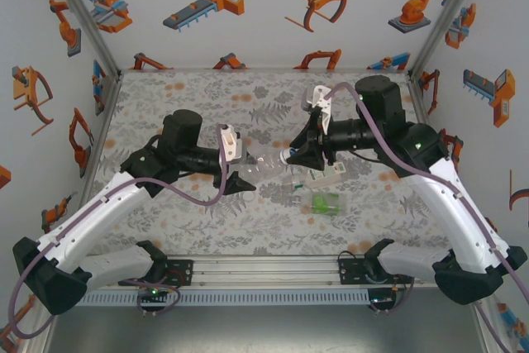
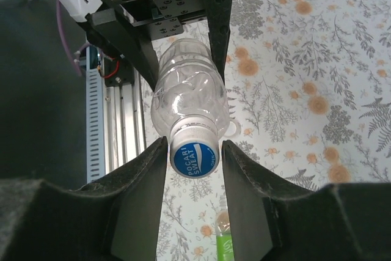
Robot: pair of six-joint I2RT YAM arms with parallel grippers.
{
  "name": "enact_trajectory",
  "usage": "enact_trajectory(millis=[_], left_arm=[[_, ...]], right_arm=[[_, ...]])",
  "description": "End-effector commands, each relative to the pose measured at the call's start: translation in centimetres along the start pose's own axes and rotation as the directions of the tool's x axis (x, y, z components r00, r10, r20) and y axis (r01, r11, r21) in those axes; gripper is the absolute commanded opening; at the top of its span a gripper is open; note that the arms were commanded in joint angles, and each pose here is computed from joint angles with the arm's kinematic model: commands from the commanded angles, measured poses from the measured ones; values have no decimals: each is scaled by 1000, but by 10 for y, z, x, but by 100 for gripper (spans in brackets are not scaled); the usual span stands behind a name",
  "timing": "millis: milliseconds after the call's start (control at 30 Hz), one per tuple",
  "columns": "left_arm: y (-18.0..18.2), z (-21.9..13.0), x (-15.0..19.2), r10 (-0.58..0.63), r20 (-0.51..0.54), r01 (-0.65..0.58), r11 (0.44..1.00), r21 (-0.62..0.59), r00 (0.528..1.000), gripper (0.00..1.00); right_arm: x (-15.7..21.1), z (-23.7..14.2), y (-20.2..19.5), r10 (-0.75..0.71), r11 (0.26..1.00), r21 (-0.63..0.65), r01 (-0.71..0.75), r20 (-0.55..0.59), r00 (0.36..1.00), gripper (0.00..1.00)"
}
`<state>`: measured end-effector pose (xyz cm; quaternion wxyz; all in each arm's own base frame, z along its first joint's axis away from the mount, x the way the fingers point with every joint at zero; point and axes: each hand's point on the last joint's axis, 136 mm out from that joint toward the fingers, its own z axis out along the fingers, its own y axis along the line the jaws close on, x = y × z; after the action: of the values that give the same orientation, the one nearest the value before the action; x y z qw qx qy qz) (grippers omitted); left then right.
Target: Screw on the bottle caps
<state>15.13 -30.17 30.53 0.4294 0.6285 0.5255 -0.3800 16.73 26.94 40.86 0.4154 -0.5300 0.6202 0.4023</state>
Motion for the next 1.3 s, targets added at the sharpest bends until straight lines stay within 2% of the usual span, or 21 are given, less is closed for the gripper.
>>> enact_trajectory(millis=[0, 200, 300, 333, 400, 433, 533, 733, 833, 867, 967, 1000, 1067, 1100, 1167, 1267], left_arm=[[-2, -7, -24, 66, 56, -67, 998, 3, 996, 0], [1, -7, -29, 74, 71, -73, 997, -7, 995, 0], [3, -6, -27, 67, 65, -67, 998, -11, 996, 0], [4, -6, -27, 63, 63, -62, 998, -18, 996, 8], [7, -4, -25, 48, 52, -46, 999, -26, 997, 40], [9, -3, -23, 38, 47, -36, 999, -29, 998, 46], [14, 0, -19, 1, 23, 0, 999, -32, 1000, 57], [20, 7, -17, -55, -11, 55, 998, -5, 998, 60], [19, 9, -17, -61, -8, 61, 998, 10, 998, 54], [20, 10, -17, -63, -9, 63, 998, 14, 998, 48], [19, 11, -16, -68, -15, 69, 997, 23, 998, 18], [18, 11, -15, -68, -18, 68, 997, 27, 998, 10], [16, 10, -14, -63, -19, 64, 997, 32, 998, 1], [15, 10, -14, -59, -18, 60, 998, 32, 998, 0], [15, 9, -14, -52, -18, 53, 998, 31, 998, 0], [14, 9, -13, -48, -25, 49, 998, 36, 999, 0]], right_arm=[[-2, 2, 1, 13, 1000, -23, -12, 19, 1000, 41], [1, 2, -3, 15, 1000, 3, -15, 10, 1000, 40], [-3, 1, -2, 4, 1000, 1, -4, 24, 1000, 25], [-6, 0, -2, -1, 1000, 0, 1, 34, 999, 19], [-10, -1, -1, -10, 1000, -1, 10, 51, 999, 12], [-13, -2, 0, -11, 1000, -3, 11, 60, 998, 9], [-18, -2, 2, -4, 1000, -20, 5, 77, 997, 3], [-18, -3, 3, 2, 1000, -22, 0, 80, 997, 0], [-17, -3, 3, 6, 1000, -20, -4, 75, 997, 0], [-17, -3, 3, 6, 1000, -17, -4, 72, 997, 0], [-18, -6, 3, -1, 1000, -2, 1, 72, 997, 0], [-18, -7, 3, -3, 1000, 8, 2, 72, 997, 8], [-18, -10, 2, -8, 1000, 30, 5, 69, 998, 25], [-17, -11, 2, -10, 999, 36, 7, 68, 998, 33], [-20, -15, 5, -24, 999, 40, 21, 77, 997, 43], [-24, -17, 9, -32, 999, 28, 29, 86, 996, 45]])
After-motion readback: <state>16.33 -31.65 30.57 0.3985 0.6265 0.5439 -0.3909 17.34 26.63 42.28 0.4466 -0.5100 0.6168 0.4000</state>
